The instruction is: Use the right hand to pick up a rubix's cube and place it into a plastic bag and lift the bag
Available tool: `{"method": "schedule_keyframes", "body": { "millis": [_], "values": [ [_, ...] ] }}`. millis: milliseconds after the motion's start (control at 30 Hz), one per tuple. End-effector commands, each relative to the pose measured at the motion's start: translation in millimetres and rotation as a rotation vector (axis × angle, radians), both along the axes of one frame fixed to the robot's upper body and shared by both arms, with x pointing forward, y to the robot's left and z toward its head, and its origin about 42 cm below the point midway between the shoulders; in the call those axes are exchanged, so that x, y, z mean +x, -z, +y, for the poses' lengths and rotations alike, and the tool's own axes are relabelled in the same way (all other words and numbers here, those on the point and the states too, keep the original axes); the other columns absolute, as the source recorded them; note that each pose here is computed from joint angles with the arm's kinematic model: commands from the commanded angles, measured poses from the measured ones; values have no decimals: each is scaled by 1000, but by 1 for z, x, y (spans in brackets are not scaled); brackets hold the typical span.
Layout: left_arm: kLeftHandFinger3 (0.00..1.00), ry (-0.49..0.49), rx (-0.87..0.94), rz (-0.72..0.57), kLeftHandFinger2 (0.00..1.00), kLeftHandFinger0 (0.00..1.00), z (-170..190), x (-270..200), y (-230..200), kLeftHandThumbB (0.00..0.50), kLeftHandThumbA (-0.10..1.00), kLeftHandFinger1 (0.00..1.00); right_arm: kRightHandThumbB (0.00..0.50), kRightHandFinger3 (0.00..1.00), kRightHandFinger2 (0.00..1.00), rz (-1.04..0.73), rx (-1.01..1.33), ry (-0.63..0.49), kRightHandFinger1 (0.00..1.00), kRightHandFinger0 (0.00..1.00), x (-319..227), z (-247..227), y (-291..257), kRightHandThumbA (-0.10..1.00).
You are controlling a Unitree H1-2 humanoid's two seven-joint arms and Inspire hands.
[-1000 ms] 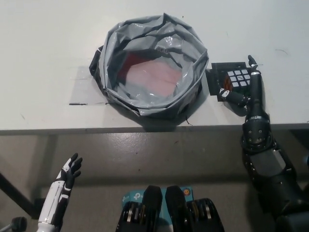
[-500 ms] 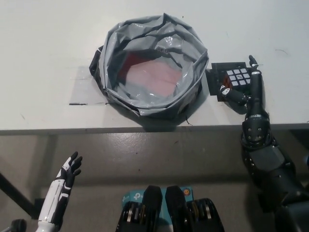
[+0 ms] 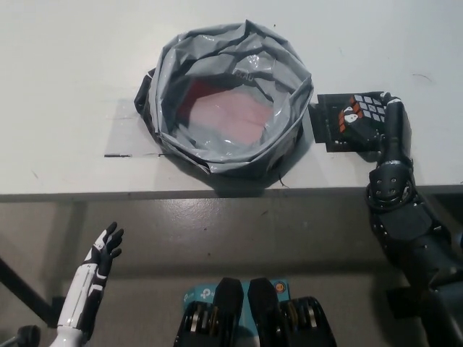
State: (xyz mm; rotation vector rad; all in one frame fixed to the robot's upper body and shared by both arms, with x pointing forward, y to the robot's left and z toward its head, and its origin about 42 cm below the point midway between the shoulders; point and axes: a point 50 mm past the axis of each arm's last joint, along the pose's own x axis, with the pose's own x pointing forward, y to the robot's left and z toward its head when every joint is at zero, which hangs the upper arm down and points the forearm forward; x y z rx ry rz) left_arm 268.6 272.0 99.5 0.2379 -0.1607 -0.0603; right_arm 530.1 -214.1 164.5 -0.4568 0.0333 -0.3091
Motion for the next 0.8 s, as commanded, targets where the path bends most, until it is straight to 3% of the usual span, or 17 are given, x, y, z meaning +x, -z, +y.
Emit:
{"method": "schedule_keyframes", "body": {
  "millis": [0,233,433,533,667,767],
  "values": [
    [1000,1,10,-57,1000,1000,5,7,-14,283,1000,1000,255,550,626,92,-8,7,219,0,-5,-2,15,-100],
    [1000,0,3,-57,1000,1000,3,6,-14,262,1000,1000,234,579,659,53,103,46,293,27,-5,-4,15,-100],
    [1000,-4,8,-53,1000,1000,4,6,-13,271,1000,1000,206,807,812,-82,453,30,391,0,4,-7,-8,-100],
    [1000,-8,23,-56,1000,1000,5,6,-12,256,1000,1000,219,783,775,-201,664,16,364,0,12,-6,-36,-100],
    [1000,-3,12,-54,1000,1000,4,6,-11,246,1000,1000,169,734,759,-328,791,-28,313,0,14,-3,-73,-100],
    [1000,-5,2,-49,1000,1000,4,5,-11,241,1000,1000,145,776,790,-382,847,-65,345,0,10,0,-96,-100]
  ]
}}
